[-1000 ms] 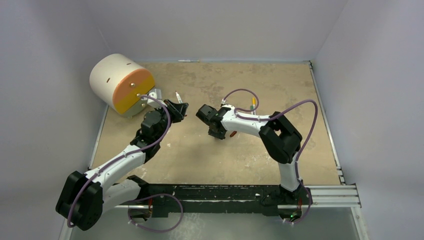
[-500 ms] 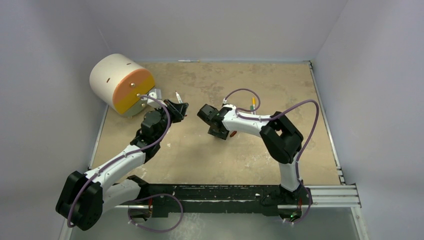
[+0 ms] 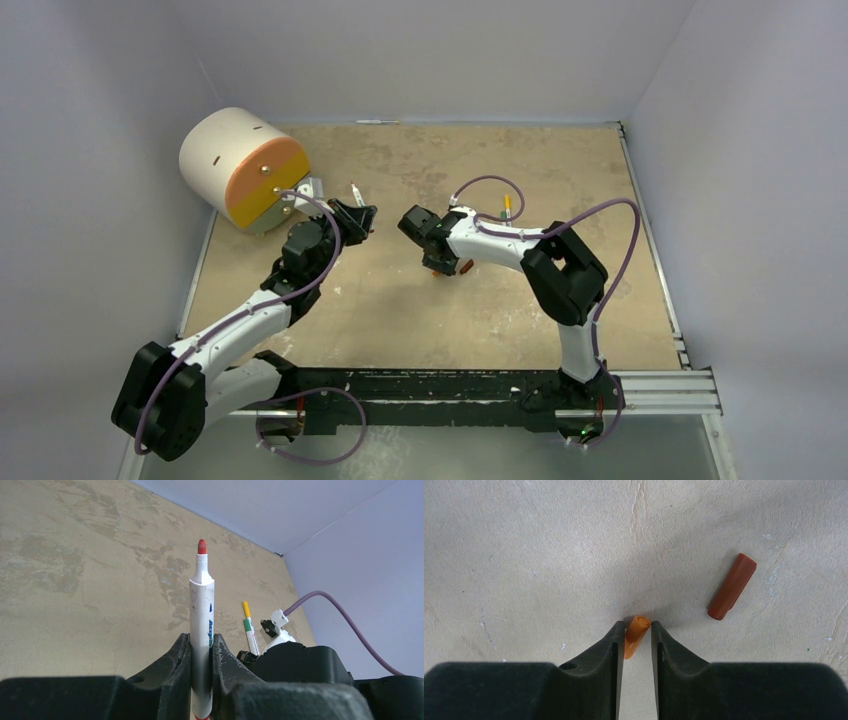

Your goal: Insert the pens into the pen caps

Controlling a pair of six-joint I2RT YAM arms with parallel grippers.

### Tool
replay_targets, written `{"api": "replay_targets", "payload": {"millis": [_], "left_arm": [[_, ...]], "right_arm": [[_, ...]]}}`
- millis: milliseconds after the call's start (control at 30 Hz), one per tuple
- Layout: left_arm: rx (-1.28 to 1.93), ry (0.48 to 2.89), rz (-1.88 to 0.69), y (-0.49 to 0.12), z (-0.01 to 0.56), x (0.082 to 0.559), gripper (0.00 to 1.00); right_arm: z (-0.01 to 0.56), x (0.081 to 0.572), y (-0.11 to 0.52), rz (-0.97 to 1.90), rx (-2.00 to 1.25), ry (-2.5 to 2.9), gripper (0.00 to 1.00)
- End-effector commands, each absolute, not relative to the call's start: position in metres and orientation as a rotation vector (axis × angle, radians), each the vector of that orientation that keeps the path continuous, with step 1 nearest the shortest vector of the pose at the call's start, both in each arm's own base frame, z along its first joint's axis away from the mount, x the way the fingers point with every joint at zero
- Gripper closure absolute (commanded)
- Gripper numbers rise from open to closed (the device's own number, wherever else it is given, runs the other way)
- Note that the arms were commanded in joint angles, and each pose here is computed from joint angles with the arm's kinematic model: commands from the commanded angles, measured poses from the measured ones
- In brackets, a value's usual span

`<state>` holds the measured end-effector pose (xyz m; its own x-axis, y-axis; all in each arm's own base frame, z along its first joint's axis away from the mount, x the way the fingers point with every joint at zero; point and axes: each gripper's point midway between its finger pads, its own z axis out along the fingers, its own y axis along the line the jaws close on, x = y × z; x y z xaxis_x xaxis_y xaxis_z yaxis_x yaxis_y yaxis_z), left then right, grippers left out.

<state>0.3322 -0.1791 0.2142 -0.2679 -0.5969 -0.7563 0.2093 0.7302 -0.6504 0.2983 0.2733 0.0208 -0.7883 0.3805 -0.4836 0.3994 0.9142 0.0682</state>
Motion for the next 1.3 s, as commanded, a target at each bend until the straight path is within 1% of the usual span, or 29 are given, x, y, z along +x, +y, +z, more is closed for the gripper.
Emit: {"api": "replay_targets", "payload": {"millis": [0, 133, 200, 267, 333, 400, 467, 567, 667, 833, 900, 967, 1033, 1167, 1267], "left_arm": [[-0.308, 1.633, -0.818, -0.18, 0.224, 0.334, 1.0], [-0.307, 1.635, -0.821, -0.18, 0.223, 0.334, 1.0], [-0.308, 1.636, -0.82, -0.18, 0.222, 0.334, 1.0], [-0.308, 1.636, -0.82, -0.18, 0.222, 0.333, 1.0], [-0.309, 1.634, -0.82, -0.179, 0.223, 0.333, 1.0], [-0.309, 1.632, -0.822, -0.18, 0.223, 0.333, 1.0], [-0.31, 1.63, -0.826, -0.18, 0.224, 0.333, 1.0], [-0.31, 1.629, -0.828, -0.18, 0.225, 0.333, 1.0], [-0.312, 1.633, -0.827, -0.18, 0.223, 0.333, 1.0], [-0.312, 1.638, -0.828, -0.18, 0.221, 0.332, 1.0], [-0.312, 1.635, -0.831, -0.181, 0.222, 0.332, 1.0], [-0.313, 1.633, -0.831, -0.18, 0.222, 0.332, 1.0], [-0.314, 1.636, -0.829, -0.18, 0.221, 0.332, 1.0], [-0.316, 1.638, -0.827, -0.179, 0.22, 0.331, 1.0], [-0.316, 1.638, -0.828, -0.179, 0.222, 0.331, 1.0]], "right_arm": [[0.029, 0.305, 0.266, -0.092, 0.564, 2.524, 0.73], [0.031, 0.307, 0.267, -0.082, 0.549, 2.518, 0.79], [0.034, 0.307, 0.266, -0.079, 0.543, 2.515, 0.77], [0.039, 0.308, 0.266, -0.069, 0.543, 2.504, 0.64], [0.041, 0.308, 0.269, -0.045, 0.527, 2.504, 0.48], [0.04, 0.306, 0.272, -0.029, 0.511, 2.512, 0.43], [0.037, 0.302, 0.275, -0.026, 0.499, 2.527, 0.43], [0.03, 0.296, 0.278, -0.034, 0.488, 2.551, 0.44], [0.024, 0.287, 0.282, -0.036, 0.475, 2.575, 0.5], [0.02, 0.278, 0.281, -0.05, 0.486, 2.596, 0.54], [0.019, 0.277, 0.279, -0.06, 0.488, 2.6, 0.63], [0.018, 0.276, 0.277, -0.075, 0.486, 2.601, 0.67], [0.017, 0.275, 0.275, -0.081, 0.49, 2.605, 0.67], [0.013, 0.275, 0.27, -0.104, 0.491, 2.606, 0.63], [0.012, 0.279, 0.268, -0.104, 0.499, 2.6, 0.61]]}}
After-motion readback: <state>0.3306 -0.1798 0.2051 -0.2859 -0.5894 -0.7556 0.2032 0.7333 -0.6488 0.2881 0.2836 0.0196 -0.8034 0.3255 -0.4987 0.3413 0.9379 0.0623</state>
